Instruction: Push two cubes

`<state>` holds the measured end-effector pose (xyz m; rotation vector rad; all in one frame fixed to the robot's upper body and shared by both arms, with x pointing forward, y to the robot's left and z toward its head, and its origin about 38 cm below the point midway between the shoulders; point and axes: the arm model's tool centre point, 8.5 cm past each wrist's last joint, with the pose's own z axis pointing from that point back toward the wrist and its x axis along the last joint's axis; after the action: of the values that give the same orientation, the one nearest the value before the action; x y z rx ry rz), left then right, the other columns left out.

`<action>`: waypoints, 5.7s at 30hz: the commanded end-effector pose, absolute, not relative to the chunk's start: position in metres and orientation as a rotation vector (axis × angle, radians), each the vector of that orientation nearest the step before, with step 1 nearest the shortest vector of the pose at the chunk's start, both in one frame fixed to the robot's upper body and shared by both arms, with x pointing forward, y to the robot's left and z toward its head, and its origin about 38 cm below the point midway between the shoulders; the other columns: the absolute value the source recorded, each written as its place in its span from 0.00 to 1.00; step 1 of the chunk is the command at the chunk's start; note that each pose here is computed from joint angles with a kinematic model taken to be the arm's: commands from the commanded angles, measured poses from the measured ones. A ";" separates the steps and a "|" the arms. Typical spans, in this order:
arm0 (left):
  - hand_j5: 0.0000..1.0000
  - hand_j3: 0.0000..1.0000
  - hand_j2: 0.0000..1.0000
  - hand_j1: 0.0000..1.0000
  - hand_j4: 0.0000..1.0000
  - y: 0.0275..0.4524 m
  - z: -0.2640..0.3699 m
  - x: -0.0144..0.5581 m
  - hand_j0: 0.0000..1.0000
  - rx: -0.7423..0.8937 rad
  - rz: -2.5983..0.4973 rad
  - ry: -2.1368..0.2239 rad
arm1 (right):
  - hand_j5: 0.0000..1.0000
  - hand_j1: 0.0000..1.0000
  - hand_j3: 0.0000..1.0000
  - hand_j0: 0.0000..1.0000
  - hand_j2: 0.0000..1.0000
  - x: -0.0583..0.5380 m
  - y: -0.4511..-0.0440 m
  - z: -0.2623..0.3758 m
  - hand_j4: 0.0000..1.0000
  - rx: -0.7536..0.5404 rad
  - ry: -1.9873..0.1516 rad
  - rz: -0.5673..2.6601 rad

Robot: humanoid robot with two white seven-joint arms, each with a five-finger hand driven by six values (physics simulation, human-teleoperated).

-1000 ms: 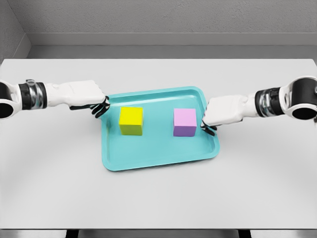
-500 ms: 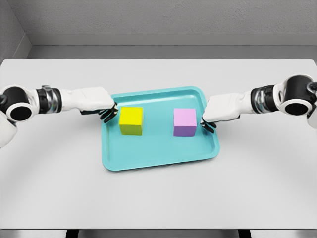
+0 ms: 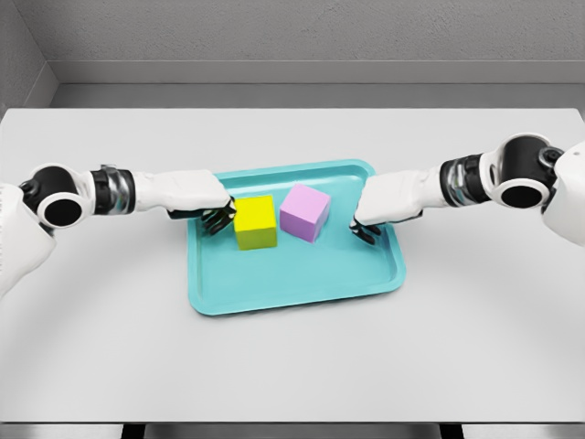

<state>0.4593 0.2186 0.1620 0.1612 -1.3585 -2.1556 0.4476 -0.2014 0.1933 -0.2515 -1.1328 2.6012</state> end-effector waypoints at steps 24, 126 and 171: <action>0.82 0.82 0.82 0.82 0.82 0.271 0.183 0.479 0.82 0.214 -1.996 -1.376 | 0.32 0.32 0.32 0.32 0.32 0.485 -0.199 0.230 0.32 -0.360 -1.184 2.515; 0.40 0.40 0.40 0.40 0.40 0.317 0.203 0.469 0.40 0.210 -1.897 -1.398 | 0.31 0.31 0.31 0.31 0.31 0.526 -0.101 0.233 0.31 -0.386 -1.197 2.553; 1.00 1.00 1.00 1.00 1.00 0.379 0.222 0.469 1.00 0.262 -1.725 -1.397 | 1.00 1.00 1.00 1.00 1.00 0.531 -0.295 0.262 1.00 -0.542 -1.162 2.162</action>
<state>0.4688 0.3739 0.2195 0.2626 -1.3858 -1.7531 0.5342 -0.2771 0.2639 -0.5409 -1.1968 2.1774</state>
